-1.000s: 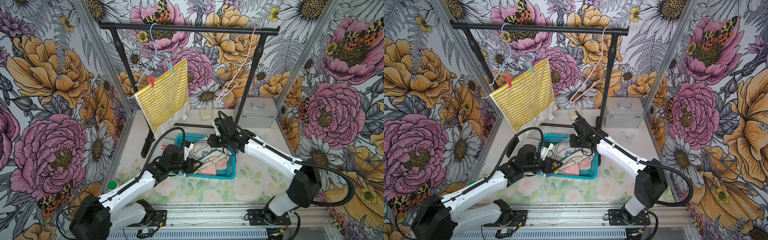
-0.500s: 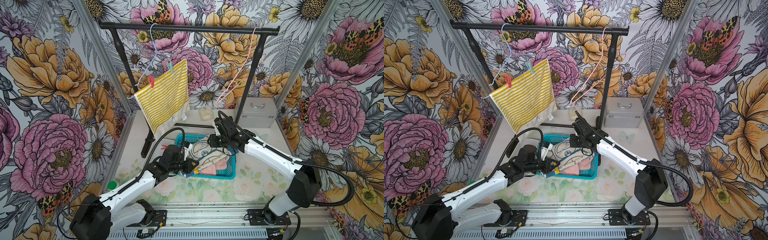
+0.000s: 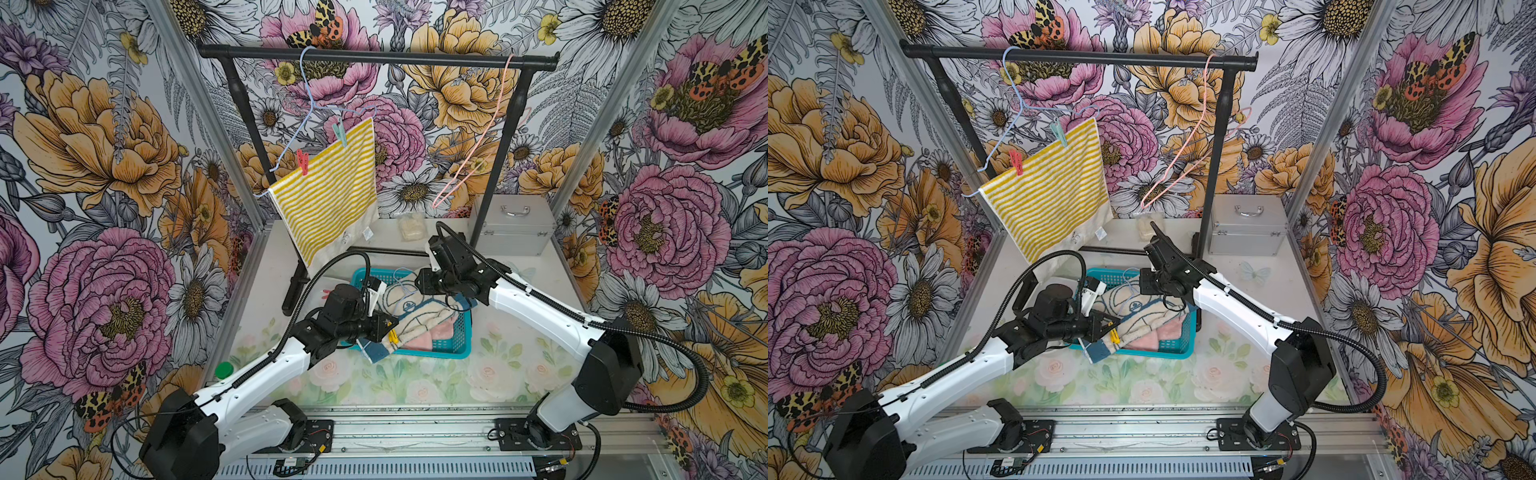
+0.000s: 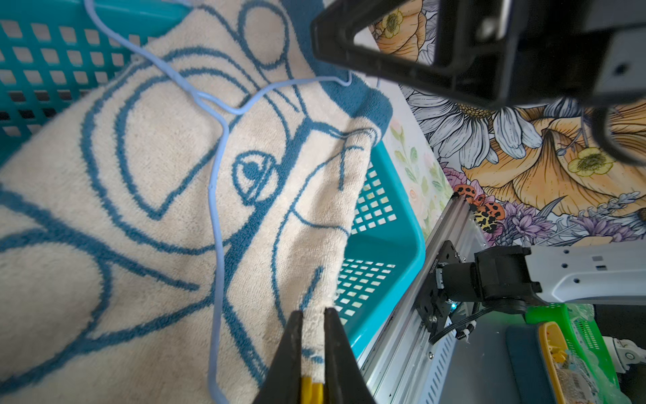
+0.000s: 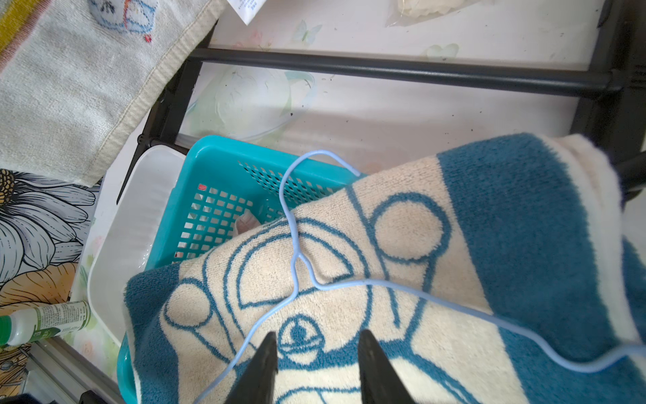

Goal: Remove the clothespins securing towels to the hanger
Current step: Remove the clothespin from the hanger, then place the clothespin in the storage box.

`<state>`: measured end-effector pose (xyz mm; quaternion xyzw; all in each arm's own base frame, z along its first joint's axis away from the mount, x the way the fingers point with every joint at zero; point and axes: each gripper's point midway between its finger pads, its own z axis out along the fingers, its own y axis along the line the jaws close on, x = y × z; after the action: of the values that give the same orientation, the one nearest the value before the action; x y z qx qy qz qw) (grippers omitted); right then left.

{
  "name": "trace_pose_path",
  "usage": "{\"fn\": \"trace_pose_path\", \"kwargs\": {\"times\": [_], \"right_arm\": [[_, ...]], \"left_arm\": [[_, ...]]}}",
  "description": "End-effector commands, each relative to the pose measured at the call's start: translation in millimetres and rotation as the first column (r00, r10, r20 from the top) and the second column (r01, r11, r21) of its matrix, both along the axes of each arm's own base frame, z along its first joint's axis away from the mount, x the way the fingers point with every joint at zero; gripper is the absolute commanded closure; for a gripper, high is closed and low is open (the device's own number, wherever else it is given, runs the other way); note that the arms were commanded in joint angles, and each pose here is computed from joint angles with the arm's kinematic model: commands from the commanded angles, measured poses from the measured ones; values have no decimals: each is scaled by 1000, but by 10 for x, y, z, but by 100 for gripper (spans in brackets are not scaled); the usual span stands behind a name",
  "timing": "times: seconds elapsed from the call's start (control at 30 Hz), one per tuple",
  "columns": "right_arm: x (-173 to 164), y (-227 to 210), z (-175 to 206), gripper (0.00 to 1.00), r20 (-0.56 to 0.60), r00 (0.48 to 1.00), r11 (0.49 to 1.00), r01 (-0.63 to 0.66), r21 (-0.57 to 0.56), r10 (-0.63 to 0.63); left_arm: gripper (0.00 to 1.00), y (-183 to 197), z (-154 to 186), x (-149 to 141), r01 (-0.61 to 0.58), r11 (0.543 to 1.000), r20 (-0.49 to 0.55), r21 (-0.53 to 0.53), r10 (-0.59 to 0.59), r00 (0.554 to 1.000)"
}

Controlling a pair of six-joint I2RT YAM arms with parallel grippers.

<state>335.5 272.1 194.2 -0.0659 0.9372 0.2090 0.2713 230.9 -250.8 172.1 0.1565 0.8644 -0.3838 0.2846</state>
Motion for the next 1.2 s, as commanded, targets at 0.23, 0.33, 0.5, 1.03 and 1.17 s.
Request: {"fn": "trace_pose_path", "kwargs": {"times": [0.23,0.33,0.5,1.03,1.17], "right_arm": [[130,65,109,61,35,999,1000,-1,14,0],[153,84,116,61,39,999,1000,-9,13,8],[188,136,138,61,39,999,999,-26,23,25],[253,91,207,61,62,997,999,-38,23,37],[254,86,186,61,61,998,999,-35,23,34]], "left_arm": [[100,518,463,392,-179,984,96,1,178,979],[100,859,501,523,-303,953,100,24,299,949],[100,1490,420,691,-517,855,36,42,516,856],[98,2398,-395,675,-770,514,-44,377,841,540],[98,2428,-479,734,-769,479,-8,423,851,525]]}}
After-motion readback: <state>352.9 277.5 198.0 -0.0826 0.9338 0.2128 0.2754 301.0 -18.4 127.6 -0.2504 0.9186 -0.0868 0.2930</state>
